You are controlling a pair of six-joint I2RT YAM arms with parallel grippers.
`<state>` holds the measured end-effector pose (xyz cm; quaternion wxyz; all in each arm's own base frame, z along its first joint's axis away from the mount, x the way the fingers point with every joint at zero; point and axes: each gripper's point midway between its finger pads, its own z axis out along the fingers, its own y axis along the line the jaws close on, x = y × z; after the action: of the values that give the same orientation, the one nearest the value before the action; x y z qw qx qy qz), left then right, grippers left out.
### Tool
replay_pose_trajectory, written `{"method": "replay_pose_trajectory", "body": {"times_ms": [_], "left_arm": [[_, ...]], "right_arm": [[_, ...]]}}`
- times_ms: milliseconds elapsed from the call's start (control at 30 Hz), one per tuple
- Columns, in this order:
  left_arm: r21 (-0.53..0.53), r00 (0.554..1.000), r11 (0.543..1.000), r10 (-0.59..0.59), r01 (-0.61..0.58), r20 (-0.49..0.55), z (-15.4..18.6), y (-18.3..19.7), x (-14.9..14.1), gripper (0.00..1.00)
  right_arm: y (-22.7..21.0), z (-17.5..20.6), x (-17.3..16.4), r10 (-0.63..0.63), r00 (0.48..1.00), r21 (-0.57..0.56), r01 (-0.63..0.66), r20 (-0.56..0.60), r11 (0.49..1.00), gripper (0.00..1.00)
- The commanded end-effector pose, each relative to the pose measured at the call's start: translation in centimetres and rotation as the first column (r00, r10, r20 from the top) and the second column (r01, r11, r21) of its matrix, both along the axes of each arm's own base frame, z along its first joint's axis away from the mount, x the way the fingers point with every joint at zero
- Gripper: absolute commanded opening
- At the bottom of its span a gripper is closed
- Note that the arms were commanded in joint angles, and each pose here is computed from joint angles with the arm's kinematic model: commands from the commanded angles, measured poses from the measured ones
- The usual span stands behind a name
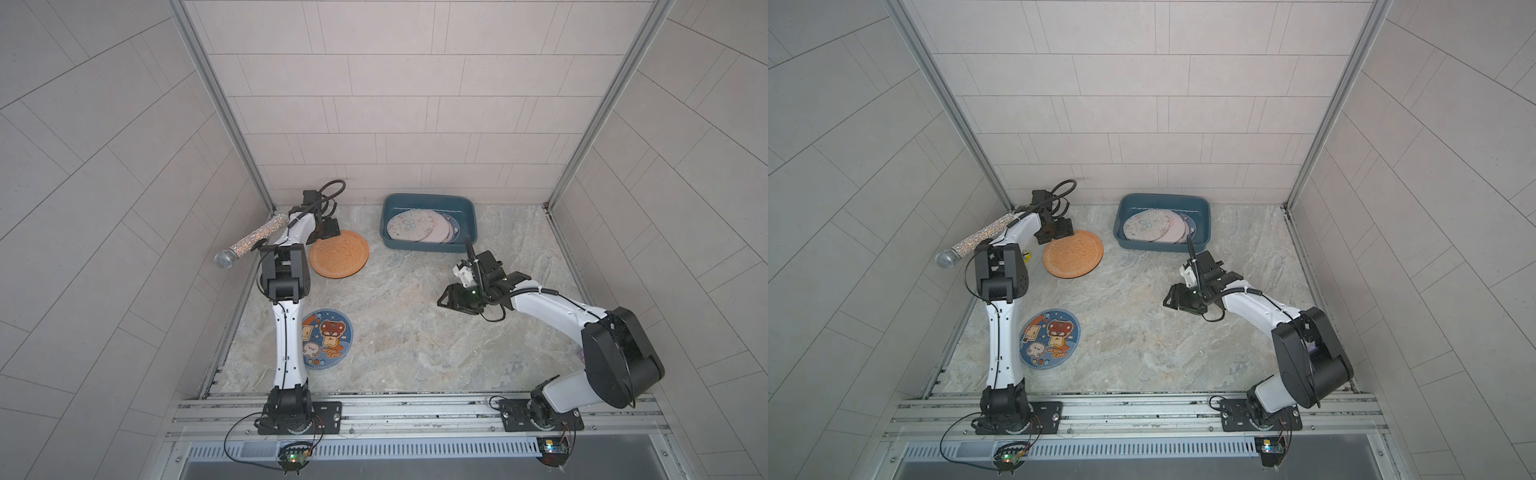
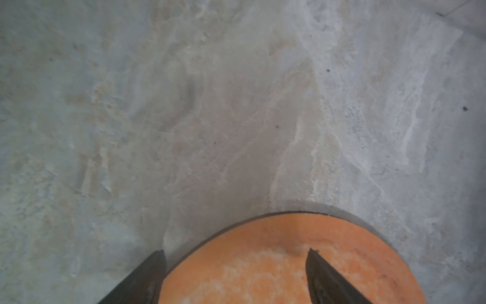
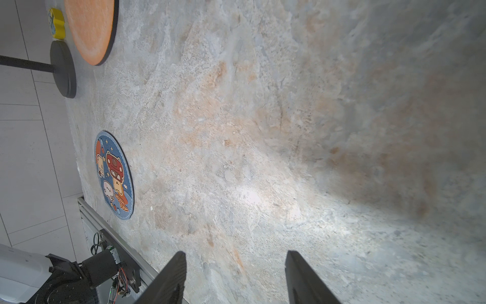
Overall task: Put the coasters into the storage box
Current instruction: Move the coaster to the center of the board.
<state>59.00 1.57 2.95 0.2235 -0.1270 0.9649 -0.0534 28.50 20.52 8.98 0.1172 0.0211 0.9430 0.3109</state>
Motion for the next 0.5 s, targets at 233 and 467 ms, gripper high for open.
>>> {"method": "replay_pose_trajectory", "body": {"times_ms": [233,467], "left_arm": [[-0.050,0.960,0.976,-0.217,0.211,-0.177,-0.5,-7.1,-6.1,0.87],[-0.082,0.929,0.962,-0.274,0.262,-0.249,-0.4,-10.5,-10.8,0.85]], "right_arm": [[-0.1,1.5,-0.5,0.010,0.999,0.011,-0.011,0.046,1.000,0.63],[-0.1,1.6,-0.7,0.020,0.998,0.015,-0.021,0.058,1.000,0.63]]}}
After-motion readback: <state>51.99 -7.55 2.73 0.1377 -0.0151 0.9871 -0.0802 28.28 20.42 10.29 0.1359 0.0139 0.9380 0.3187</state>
